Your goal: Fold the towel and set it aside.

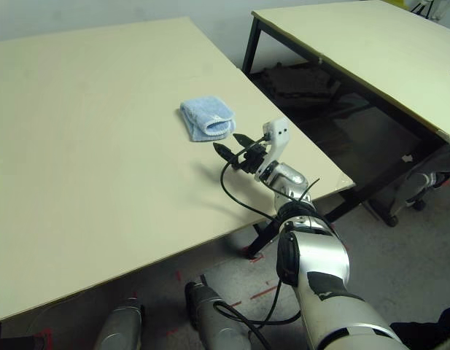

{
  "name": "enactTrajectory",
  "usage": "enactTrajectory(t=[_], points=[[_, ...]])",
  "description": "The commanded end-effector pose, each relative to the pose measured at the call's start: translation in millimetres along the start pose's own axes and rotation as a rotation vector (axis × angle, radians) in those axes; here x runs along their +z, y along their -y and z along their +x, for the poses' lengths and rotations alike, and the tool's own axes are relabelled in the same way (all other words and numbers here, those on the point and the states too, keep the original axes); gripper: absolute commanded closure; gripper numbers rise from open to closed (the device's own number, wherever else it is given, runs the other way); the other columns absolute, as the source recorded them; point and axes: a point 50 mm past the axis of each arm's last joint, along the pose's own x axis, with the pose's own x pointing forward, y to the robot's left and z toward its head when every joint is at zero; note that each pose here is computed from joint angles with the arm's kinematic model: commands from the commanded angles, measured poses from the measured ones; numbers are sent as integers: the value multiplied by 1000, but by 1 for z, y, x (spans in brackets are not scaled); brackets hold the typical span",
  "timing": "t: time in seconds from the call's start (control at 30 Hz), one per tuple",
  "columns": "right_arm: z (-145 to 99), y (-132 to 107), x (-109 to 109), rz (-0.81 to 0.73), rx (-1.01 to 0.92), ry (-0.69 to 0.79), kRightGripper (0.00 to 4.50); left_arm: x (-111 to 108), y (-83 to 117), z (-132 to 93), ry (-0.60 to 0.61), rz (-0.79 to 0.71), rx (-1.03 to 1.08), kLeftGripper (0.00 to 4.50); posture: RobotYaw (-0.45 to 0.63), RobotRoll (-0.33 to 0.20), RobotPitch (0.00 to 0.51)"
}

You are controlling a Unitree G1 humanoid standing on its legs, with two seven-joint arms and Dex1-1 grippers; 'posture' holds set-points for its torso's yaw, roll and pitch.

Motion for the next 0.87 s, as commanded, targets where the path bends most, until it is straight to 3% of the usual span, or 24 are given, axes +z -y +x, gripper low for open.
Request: enactTrajectory(t=[0.03, 0.87], points=[[0, -1, -2, 4, 10, -12, 0, -1, -3, -4, -10, 6, 15, 23, 55, 0, 156], [-10, 1, -19, -155, -161, -48, 0, 5, -2, 6, -52, 131, -72, 23, 41, 0, 156]])
